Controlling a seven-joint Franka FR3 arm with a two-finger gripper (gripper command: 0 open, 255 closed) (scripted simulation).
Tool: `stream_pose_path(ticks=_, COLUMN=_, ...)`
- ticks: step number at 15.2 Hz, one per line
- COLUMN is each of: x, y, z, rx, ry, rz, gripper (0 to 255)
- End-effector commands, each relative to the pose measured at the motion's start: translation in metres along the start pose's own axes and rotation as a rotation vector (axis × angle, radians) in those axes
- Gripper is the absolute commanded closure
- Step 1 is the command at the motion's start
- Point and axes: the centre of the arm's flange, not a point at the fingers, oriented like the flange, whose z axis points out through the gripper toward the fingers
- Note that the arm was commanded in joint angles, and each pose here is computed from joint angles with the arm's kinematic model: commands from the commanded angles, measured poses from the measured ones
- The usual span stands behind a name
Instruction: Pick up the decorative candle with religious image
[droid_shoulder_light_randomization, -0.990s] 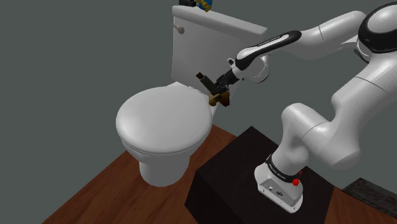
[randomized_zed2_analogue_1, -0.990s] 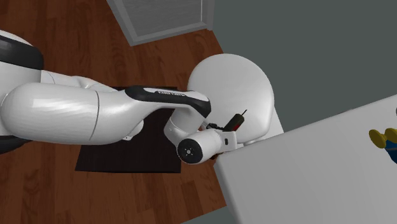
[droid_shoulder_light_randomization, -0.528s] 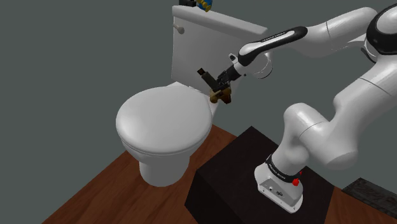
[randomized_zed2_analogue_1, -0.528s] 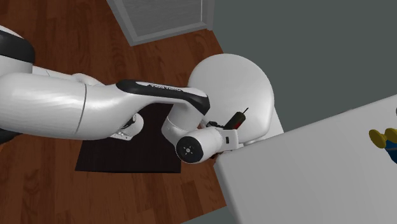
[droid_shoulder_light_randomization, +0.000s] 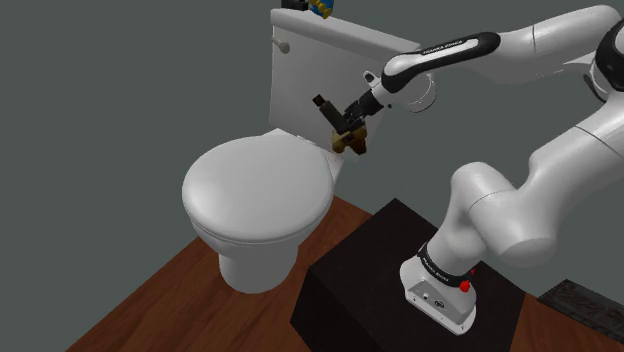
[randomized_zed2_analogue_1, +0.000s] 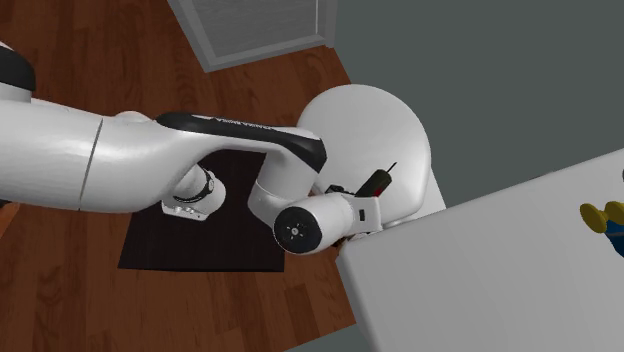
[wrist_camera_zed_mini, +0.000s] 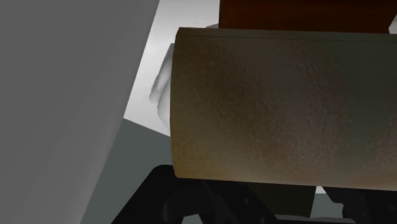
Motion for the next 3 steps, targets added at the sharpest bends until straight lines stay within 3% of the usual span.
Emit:
stream_pose_path(ticks=1, x=0.0057, y=0.0020, z=-0.0100, rx=-0.006, ry=0.002, rz=0.001, gripper=255)
stream_pose_path(ticks=3, x=0.0062, y=0.0021, z=-0.0107, rx=-0.006, ry=0.002, rz=0.001, gripper=255)
